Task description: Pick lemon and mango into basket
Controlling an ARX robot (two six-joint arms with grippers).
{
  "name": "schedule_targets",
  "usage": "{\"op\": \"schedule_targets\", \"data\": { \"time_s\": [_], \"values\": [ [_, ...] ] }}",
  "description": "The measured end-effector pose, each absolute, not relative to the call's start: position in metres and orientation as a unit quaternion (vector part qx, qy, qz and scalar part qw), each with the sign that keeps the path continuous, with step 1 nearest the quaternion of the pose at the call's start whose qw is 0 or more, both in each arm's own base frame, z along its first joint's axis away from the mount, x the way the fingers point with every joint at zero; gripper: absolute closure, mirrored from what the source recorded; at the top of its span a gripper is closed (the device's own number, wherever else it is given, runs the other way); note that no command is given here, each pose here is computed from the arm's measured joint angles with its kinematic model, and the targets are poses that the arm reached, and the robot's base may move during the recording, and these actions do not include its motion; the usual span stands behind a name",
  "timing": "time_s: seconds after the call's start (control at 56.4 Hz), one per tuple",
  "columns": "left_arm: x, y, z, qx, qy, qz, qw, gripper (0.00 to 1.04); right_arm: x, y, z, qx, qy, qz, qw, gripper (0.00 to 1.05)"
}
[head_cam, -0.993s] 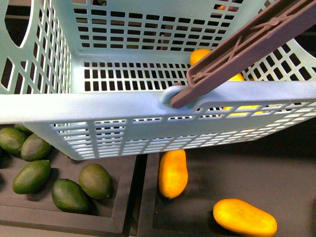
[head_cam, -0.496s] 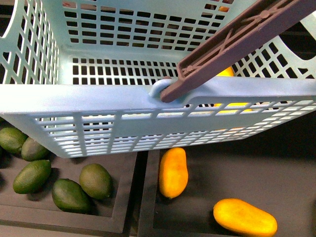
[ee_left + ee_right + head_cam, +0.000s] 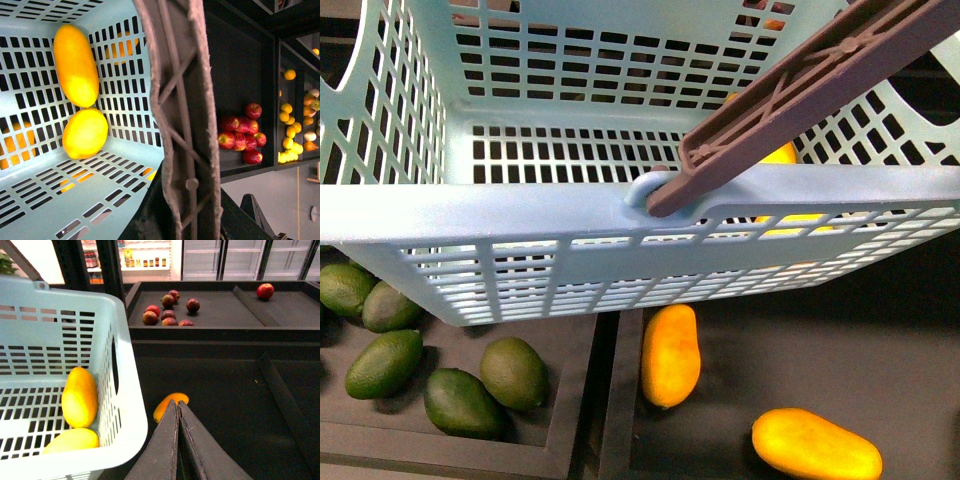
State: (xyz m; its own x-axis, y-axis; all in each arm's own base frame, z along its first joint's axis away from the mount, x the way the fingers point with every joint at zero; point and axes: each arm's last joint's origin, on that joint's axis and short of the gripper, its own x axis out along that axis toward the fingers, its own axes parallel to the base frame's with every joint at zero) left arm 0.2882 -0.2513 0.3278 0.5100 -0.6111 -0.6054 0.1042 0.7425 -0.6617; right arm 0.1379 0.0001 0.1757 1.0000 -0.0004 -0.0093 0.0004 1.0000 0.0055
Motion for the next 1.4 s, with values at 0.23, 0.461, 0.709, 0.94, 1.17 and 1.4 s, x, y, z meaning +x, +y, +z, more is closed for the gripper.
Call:
{"op": "schedule_targets", "data": {
  "time_s": [0.23,0.461,0.709,0.94,1.17,1.4],
  "values": [
    [0.288,-0.251,0.328,-0.285,0.445,-0.219,0.820,0.98,0.129,0.000,0.171,0.003,-0.005,0.000,1.000,1.03],
    [0.288,-0.251,0.328,-0.286,0.445,-0.219,0.820,0.98,0.121,0.000,0.172,0.003,-0.008,0.001,1.000,1.03],
    [0.288,-0.251,0.328,-0.285,0.445,-0.218,0.820,0.98,0.115,0.000,0.173,0.003,-0.009,0.001,1.000,1.03],
    [0.288,-0.251,0.328,-0.286,0.445,-0.218,0.820,0.98,0.111,0.000,0.172,0.003,-0.009,0.001,1.000,1.03],
    [0.288,-0.251,0.328,-0.285,0.445,-0.218,0.820,0.98,0.105,0.000,0.170,0.003,0.000,0.000,1.000,1.03],
    [0.288,-0.251,0.328,-0.286,0.445,-0.218,0.820,0.98,0.097,0.000,0.169,0.002,-0.006,0.000,1.000,0.98]
  ]
}}
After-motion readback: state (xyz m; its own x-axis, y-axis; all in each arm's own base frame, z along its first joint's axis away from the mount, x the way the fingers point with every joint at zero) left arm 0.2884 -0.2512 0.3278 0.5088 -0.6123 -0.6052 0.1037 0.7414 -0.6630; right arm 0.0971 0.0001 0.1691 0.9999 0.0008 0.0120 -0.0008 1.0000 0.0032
